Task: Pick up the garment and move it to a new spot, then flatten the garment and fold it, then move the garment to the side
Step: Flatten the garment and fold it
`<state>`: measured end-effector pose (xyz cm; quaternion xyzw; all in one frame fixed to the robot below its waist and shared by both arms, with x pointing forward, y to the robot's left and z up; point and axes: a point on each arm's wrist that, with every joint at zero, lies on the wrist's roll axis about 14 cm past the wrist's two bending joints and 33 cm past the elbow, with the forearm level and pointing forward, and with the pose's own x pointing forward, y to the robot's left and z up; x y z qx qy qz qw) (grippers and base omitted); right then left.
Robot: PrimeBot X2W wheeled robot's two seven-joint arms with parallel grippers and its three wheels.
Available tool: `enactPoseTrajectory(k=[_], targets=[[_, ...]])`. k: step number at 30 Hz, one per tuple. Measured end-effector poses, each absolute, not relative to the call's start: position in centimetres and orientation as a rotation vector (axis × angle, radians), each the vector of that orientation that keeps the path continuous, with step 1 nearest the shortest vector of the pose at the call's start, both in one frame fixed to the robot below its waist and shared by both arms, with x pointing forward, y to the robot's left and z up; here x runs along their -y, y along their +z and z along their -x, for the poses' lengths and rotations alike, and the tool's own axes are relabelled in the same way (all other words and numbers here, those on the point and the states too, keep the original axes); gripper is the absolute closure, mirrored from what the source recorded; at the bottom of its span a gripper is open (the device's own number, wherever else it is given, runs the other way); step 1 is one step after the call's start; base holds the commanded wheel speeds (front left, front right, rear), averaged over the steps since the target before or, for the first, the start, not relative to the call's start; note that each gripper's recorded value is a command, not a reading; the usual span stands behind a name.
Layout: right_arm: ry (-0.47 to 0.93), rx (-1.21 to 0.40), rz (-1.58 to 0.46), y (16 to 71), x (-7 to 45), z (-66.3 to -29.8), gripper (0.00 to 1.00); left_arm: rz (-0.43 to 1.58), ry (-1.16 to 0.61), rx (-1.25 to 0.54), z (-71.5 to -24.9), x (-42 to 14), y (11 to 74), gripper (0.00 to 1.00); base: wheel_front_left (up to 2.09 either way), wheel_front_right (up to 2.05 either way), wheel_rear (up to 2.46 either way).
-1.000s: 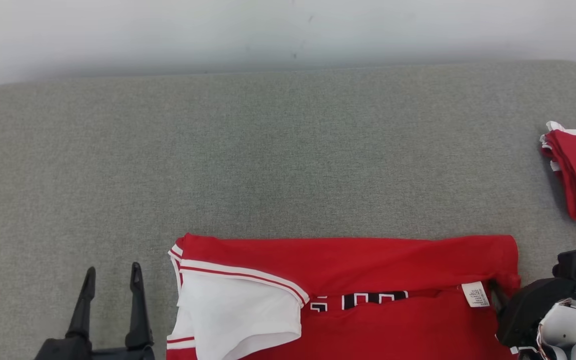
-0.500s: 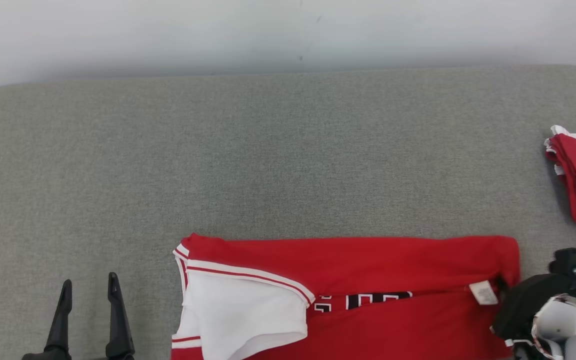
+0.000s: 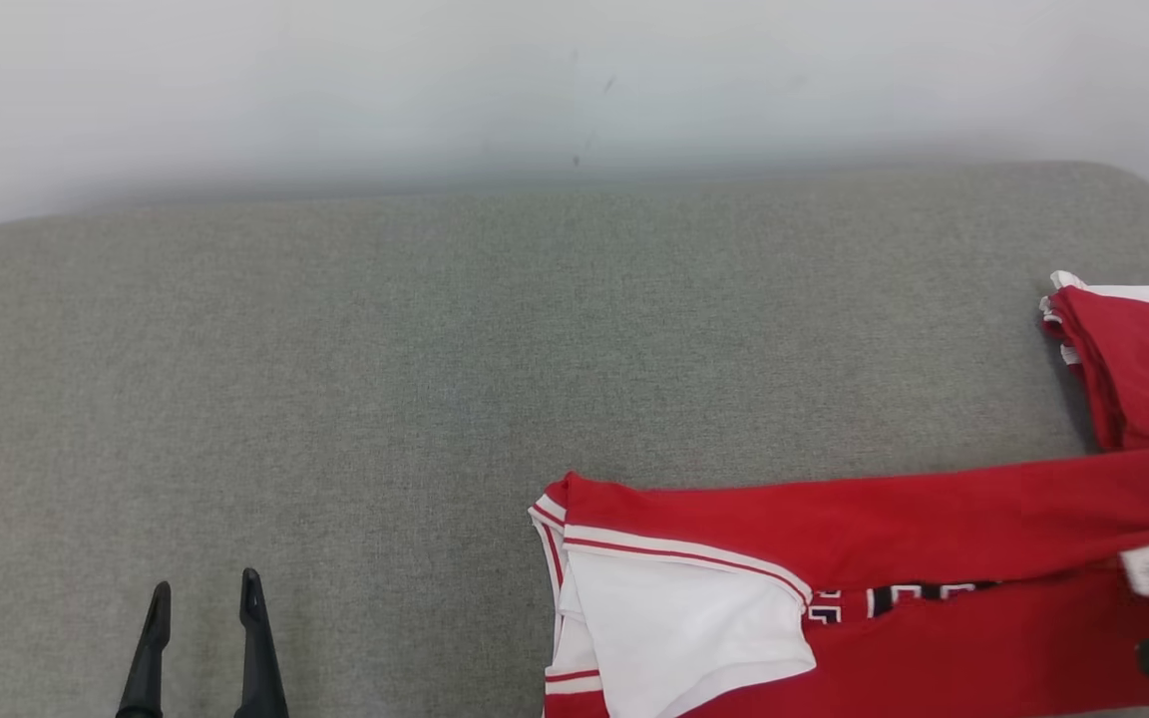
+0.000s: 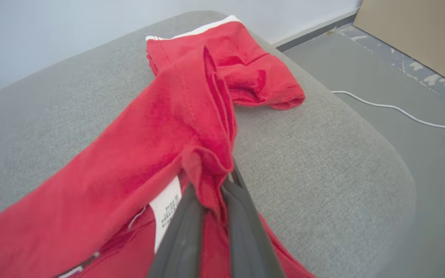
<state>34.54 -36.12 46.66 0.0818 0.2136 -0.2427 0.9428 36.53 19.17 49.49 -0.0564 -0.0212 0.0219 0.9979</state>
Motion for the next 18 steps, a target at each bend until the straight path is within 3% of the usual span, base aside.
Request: enactPoseTrajectory(k=[13,18], targets=[[0.166,-0.511,-0.274,46.8,15.8,-36.8,1.0,0.136,0.025,0.027,-35.8,-18.2,49.0,0.0,0.0,0.0,0.0],[0.335,-0.553,-0.312,45.5,9.9,-37.2,1.0,0.14,0.035,0.015,-35.8,-18.4,48.6,0.0,0.0,0.0,0.0]])
